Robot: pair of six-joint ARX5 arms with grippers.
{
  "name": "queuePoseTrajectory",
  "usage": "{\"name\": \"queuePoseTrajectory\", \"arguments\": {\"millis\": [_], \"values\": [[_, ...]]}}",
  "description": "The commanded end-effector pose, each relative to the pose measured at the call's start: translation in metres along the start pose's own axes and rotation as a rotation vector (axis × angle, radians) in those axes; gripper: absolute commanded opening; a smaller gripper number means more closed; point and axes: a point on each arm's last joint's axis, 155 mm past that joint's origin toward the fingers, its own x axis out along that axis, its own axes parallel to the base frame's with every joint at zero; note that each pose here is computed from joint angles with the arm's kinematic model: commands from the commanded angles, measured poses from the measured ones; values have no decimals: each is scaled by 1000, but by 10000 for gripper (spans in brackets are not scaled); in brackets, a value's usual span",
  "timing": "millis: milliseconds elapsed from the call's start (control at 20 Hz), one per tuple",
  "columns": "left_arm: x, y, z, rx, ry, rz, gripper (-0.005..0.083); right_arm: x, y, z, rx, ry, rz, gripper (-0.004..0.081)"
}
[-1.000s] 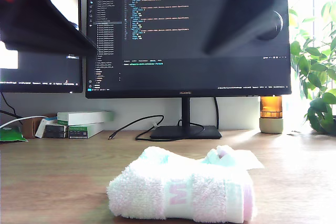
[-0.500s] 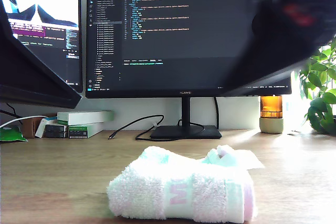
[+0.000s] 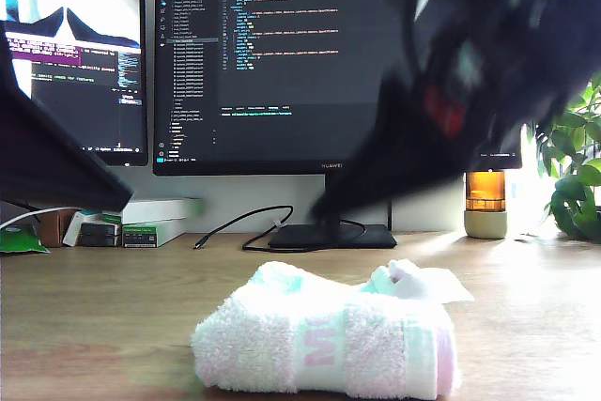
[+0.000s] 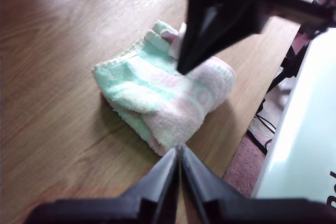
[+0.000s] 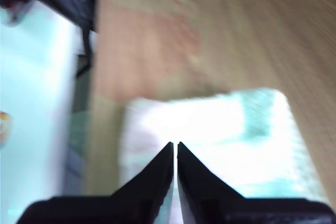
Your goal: Fold the tea towel to a neat square and place it to the right
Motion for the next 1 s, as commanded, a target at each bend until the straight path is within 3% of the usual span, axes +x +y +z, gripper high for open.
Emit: {"name": "queuePoseTrajectory", "arguments": {"millis": [0, 400, 600, 800, 950], "values": [[1, 0, -5, -1, 11, -2, -20, 3, -7, -2, -4, -8, -7, -12], [1, 1, -5, -2, 11, 5, -20, 29, -11, -62, 114, 144, 22, -12], [1, 2, -7, -4, 18, 9, -20, 21, -47, -99, 275, 293, -209, -12], [1, 6, -10, -8, 32, 29, -20, -12, -92, -135, 532, 386, -530, -12], [1, 8, -11, -16, 33, 43, -20, -40, -98, -169, 776, 459, -683, -12]]}}
